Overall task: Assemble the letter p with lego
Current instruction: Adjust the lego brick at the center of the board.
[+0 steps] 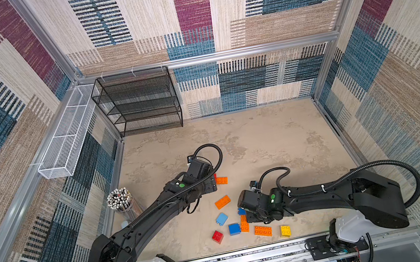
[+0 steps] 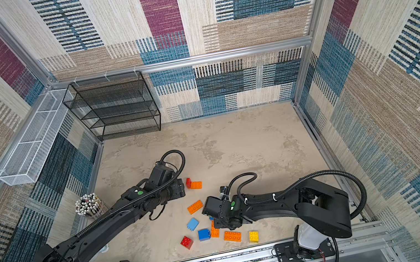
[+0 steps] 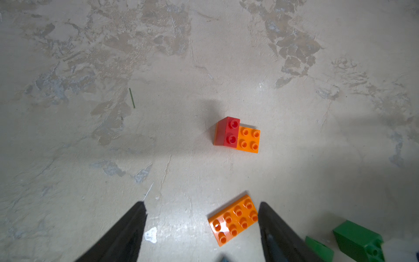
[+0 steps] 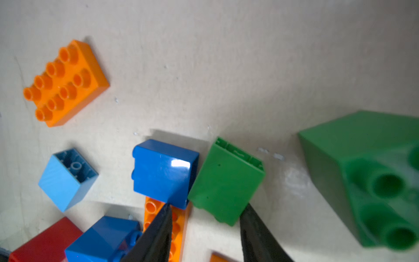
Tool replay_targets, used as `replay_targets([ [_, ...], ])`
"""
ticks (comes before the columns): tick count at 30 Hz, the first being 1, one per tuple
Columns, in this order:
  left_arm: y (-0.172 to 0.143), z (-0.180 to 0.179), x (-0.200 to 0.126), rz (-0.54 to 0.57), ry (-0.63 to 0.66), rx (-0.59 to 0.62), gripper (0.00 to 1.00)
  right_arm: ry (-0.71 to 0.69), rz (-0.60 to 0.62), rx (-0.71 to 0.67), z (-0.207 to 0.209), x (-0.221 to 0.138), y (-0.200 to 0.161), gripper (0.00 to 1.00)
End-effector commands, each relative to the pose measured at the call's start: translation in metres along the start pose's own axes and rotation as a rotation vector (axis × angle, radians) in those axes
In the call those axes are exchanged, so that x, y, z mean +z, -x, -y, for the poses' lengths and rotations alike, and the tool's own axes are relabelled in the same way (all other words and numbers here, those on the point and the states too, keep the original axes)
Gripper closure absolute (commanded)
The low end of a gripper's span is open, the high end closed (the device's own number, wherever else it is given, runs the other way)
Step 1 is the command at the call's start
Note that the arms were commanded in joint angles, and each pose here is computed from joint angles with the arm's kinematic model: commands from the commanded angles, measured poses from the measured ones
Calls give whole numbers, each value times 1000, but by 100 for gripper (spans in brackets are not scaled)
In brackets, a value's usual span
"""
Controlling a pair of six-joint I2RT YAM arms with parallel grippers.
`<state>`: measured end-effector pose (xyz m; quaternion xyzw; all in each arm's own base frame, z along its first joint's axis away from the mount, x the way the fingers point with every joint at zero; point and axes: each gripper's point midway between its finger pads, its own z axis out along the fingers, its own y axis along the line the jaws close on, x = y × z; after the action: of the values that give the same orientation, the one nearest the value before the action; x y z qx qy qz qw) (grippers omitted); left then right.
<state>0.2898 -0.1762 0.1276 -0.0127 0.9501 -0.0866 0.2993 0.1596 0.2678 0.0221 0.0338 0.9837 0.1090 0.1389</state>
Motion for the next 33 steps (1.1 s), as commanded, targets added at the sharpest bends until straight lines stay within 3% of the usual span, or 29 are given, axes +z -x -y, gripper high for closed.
replay_targets([
  [1,4,1,-2,19,-8,13,20,-168,-14,-22,36,8,-7,51],
  [12,4,2,-2,17,-11,17,18,-124,39,15,40,-3,4,44],
  [23,4,3,0,14,-15,23,17,-111,73,12,40,-1,18,44],
  [33,5,5,-3,26,-30,27,13,-63,129,1,20,-11,36,40],
])
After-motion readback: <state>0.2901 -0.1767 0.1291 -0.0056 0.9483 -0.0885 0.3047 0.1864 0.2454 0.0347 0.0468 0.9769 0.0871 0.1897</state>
